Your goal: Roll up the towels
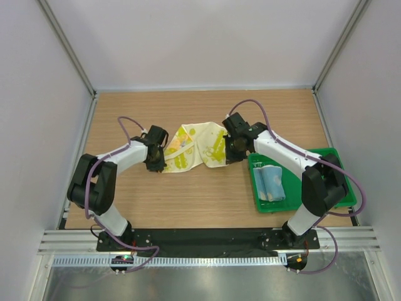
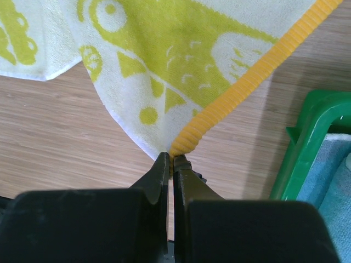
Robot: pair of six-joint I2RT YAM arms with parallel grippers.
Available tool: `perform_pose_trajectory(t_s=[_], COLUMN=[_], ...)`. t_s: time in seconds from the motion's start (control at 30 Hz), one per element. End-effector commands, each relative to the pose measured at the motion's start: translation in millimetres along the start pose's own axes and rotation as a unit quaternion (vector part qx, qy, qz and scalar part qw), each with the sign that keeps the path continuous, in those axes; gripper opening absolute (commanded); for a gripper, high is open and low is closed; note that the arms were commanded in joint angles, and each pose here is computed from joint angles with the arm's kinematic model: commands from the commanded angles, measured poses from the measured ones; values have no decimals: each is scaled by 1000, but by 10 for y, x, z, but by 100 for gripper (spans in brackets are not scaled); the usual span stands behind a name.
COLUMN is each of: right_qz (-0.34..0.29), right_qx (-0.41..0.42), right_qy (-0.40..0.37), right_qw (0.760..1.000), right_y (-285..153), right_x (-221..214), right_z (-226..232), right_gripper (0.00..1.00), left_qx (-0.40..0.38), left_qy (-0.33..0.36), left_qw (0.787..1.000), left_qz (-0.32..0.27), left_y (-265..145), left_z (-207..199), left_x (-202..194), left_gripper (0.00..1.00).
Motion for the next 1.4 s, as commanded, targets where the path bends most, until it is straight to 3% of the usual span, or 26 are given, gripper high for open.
perform_pose_trajectory(t_s=[0.0, 0.03, 0.2, 0.37, 0.47, 0.53, 0.6, 0.67, 0.73, 0.77, 0.8, 0.93, 1.0, 1.23, 1.33, 1.37], right_qz=[-19, -20, -28, -55, -68, -78, -108, -88, -78, -39, -41, -8, 2, -6, -17, -56], right_qx=[-3, -4, -6, 0, 8, 0, 0, 7, 29, 26, 36, 58, 62, 82, 69, 76], right_qy=[-10, -9, -13, -5, 4, 22, 30, 33, 40, 47, 55, 48, 24, 5, -8, -16], right_qw=[1000, 1000, 1000, 998, 998, 997, 994, 996, 996, 998, 997, 997, 998, 997, 997, 995], right_y=[-124, -129, -212, -371, -423, -535, -699, -632, -583, -393, -335, -183, -173, -202, -241, -440], right_x=[4, 7, 91, 474, 851, 1027, 1137, 981, 807, 558, 497, 125, 42, 158, 428, 704], right_z=[-15, -21, -73, -168, -232, -347, -352, -367, -340, -383, -375, -239, -91, 184, 231, 317], right_gripper=[1, 1, 1, 1, 1, 1, 1, 1, 1, 1, 1, 1, 1, 1, 1, 1], left_qx=[-13, -16, -44, -91, -135, -134, -130, -142, -133, -150, -139, -209, -240, -235, -260, -270], left_qy=[-11, -10, -18, -37, -57, -64, -113, -149, -198, -202, -212, -249, -262, -265, -268, -267], left_qw=[999, 999, 995, 983, 977, 981, 974, 965, 962, 962, 966, 945, 933, 934, 927, 924], left_qz=[-42, -49, -84, -153, -157, -128, -146, -161, -132, -103, -55, 49, 62, 46, 45, 40], left_y=[-49, -84, -430, -1142, -1421, -1457, -1564, -1656, -1499, -1437, -1198, -905, -903, -1013, -1094, -1148], left_z=[-53, -55, -102, -133, -131, -84, 117, 299, 558, 554, 602, 517, 472, 487, 389, 354], left_x=[120, 139, 284, 763, 1144, 1280, 1447, 1418, 1216, 1094, 838, 266, 148, 163, 388, 496], left_gripper=[5, 0, 0, 0, 0, 0, 0, 0, 0, 0, 0, 0, 0, 0, 0, 0])
Point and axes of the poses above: each gripper's point midway between its finger pads, its own y axis out along the fingers, its own z axis along the line the jaws close on, x = y × z, the point moved 7 cm from there along -y, back along the fingers, and after that the axes turned 8 degrees about -y, right-handed, at the moved point
